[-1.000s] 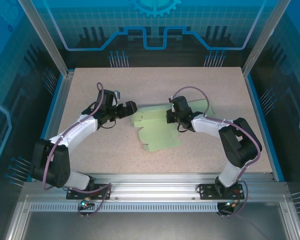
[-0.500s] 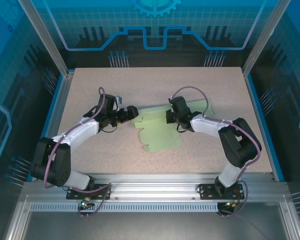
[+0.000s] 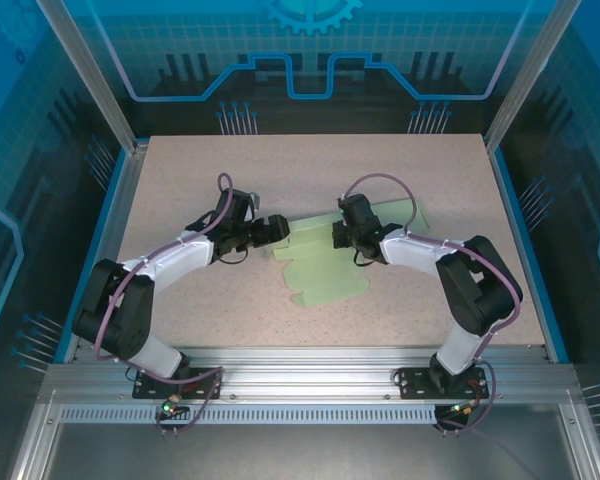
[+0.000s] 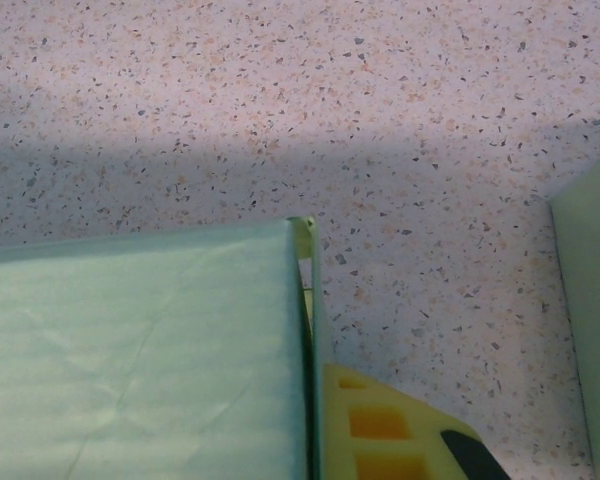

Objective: Fold the paper box

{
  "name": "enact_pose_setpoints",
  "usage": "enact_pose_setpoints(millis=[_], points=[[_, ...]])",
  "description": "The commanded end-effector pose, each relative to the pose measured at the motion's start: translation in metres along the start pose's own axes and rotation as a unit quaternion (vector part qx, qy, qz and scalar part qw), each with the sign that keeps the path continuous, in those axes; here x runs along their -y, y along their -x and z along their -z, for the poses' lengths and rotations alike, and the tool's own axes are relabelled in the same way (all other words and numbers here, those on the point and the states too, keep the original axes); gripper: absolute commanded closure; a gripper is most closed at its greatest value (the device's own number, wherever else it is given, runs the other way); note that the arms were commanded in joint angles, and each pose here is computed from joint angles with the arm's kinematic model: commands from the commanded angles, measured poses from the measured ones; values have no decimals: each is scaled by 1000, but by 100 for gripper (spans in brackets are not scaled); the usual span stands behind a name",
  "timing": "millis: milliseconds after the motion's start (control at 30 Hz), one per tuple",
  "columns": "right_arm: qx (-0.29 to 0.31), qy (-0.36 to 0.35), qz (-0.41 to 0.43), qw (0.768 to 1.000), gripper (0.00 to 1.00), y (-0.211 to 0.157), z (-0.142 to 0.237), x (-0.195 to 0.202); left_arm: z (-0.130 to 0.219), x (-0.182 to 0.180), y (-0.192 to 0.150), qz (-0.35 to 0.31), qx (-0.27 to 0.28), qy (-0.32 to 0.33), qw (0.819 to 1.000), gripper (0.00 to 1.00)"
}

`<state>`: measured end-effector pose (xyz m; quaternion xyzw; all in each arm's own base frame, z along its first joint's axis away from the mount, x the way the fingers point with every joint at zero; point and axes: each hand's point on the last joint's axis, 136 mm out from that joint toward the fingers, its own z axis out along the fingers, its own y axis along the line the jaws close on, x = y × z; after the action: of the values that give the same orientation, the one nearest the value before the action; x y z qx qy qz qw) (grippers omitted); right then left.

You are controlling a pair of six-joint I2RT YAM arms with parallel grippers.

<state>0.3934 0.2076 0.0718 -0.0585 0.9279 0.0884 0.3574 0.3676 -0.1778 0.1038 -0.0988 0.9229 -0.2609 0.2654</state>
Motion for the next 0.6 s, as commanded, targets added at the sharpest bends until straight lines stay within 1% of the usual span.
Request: enact_pose_setpoints(millis=[0, 167, 267, 367, 467, 567], points=[[13, 17, -10, 1000, 96, 10, -2, -18, 13, -14, 0, -12, 19, 34, 999, 6], [11, 9, -6, 1000, 96, 9, -2, -15, 32, -27, 2, -22, 40, 38, 998, 8], [11, 7, -6, 1000, 96, 9, -2, -14, 38, -32, -2, -38, 42, 36, 998, 8], [14, 9, -7, 1000, 97, 9, -1, -14, 34, -35, -7, -38, 30, 38, 998, 8], [14, 8, -6, 1000, 96, 9, 0, -14, 25, -36, -12, -28, 18, 31, 999, 9], [13, 10, -7, 1000, 97, 8, 0, -14, 15, -42, -16, -22, 8, 39, 999, 11]])
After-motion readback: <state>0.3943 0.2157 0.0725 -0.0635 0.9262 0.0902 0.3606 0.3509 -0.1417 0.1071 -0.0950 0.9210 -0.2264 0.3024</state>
